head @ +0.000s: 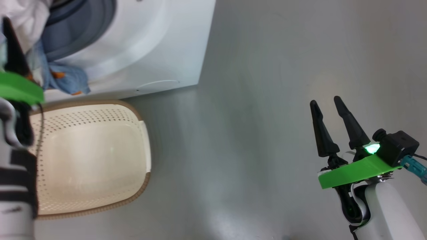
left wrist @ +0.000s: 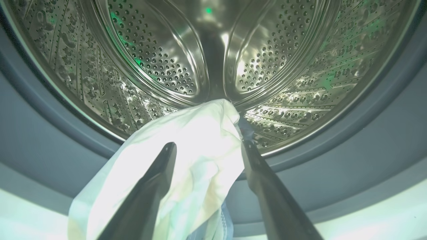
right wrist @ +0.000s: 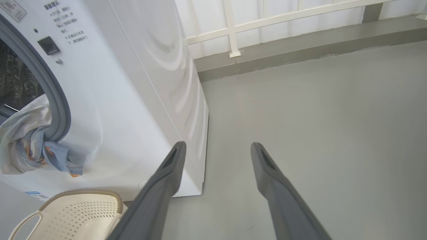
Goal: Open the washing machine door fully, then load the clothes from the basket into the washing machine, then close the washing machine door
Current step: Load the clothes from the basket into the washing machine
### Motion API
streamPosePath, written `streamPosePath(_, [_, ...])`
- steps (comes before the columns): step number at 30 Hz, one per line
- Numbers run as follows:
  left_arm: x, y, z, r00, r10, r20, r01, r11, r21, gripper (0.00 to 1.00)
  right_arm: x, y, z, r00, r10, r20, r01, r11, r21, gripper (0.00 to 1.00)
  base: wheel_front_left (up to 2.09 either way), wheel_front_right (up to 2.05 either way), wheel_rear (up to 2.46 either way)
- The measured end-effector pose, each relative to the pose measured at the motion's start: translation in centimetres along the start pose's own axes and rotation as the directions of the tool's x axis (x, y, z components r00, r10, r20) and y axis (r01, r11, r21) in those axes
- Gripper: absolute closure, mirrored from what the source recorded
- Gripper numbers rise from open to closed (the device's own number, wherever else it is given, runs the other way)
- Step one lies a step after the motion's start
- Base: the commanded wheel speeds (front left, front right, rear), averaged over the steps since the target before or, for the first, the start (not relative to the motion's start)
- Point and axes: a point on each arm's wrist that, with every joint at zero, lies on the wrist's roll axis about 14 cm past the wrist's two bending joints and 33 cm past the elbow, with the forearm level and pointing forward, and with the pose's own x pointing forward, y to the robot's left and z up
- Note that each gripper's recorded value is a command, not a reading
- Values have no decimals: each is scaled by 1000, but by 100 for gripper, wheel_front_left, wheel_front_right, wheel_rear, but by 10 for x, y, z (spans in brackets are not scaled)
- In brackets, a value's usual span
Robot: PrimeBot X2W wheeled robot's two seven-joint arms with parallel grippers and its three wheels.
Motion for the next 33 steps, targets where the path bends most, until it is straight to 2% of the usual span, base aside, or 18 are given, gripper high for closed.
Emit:
streamPosePath(10, [-54, 14, -4, 999, 47, -1, -47, 999, -14, 0, 4, 10, 13, 999, 42, 31, -42, 999, -8, 0, 0, 0, 0])
streamPosePath(15, [-78, 22, -7, 998, 63, -10, -63, 998, 13, 0, 4, 14, 11, 998, 56, 27, -55, 998, -7, 0, 0, 0, 0])
streamPosePath(28, [-137, 37, -26, 992, 114, -45, -114, 993, 16, 0, 3, 11, 16, 998, 53, 36, -52, 998, -17, 0, 0, 0, 0])
streamPosePath(33, [-147, 41, -28, 990, 133, -48, -132, 991, 12, 0, 3, 9, 16, 998, 49, 37, -48, 999, -18, 0, 0, 0, 0])
